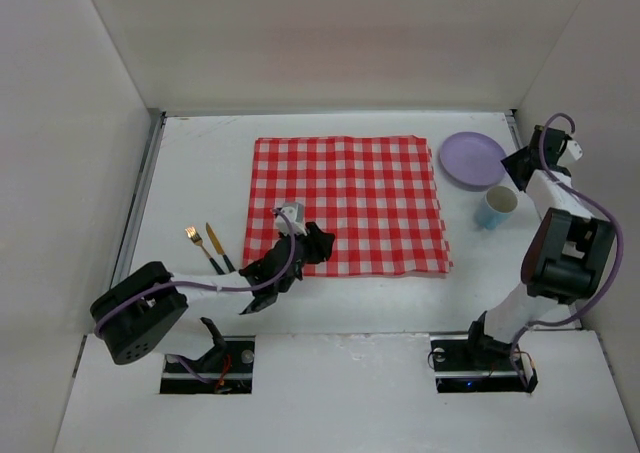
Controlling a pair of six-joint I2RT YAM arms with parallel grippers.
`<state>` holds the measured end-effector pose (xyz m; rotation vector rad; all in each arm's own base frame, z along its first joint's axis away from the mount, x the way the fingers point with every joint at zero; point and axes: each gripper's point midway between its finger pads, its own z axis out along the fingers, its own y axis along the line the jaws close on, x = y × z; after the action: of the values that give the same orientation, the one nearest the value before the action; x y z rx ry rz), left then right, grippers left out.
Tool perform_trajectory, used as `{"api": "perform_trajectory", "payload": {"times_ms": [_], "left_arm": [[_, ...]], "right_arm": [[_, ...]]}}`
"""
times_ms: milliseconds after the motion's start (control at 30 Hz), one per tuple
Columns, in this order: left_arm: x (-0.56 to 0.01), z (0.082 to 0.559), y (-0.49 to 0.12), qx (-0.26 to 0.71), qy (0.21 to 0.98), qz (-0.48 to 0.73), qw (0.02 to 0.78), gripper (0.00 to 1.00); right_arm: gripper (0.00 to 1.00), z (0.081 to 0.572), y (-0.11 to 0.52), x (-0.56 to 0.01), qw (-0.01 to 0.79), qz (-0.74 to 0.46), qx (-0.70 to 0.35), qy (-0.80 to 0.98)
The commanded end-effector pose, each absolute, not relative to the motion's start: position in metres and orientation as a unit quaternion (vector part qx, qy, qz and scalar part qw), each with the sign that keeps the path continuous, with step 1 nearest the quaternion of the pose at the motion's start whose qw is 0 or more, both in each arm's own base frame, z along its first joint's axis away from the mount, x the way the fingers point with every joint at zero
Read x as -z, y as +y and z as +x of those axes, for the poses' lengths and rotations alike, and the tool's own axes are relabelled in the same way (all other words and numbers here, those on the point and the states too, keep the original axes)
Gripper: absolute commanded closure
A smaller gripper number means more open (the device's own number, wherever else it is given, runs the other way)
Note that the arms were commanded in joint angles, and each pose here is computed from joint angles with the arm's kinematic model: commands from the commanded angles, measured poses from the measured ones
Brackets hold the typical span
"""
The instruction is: Set the dinner table for one person
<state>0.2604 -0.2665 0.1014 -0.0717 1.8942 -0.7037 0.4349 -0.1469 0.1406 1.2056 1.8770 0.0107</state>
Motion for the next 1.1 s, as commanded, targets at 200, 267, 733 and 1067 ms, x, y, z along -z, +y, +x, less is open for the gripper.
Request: {"api": "perform_trajectory", "payload": {"times_ms": [200, 267, 733, 1067], "left_arm": [[-0.110, 0.263, -0.283, 0.349, 0.776, -0.045, 0.524, 0.57], [-0.109, 0.264, -0.283, 0.349, 0.777, -0.046, 0.522, 0.57], [-0.118, 0.266, -0.271, 0.346, 0.762, -0.063, 0.543, 0.56], [-0.121, 0.266, -0.264, 0.343, 0.757, -0.073, 0.551, 0.55]], "right_arm": [[0.47, 0.496, -0.175, -0.136, 0.429, 0.466, -0.029, 0.773], [0.47, 0.502, -0.178, -0.120, 0.411, 0.463, -0.025, 0.785], [0.54, 0.507, -0.177, -0.072, 0.338, 0.465, -0.008, 0.818], [0.54, 0.509, -0.161, -0.067, 0.309, 0.456, -0.005, 0.835]]}}
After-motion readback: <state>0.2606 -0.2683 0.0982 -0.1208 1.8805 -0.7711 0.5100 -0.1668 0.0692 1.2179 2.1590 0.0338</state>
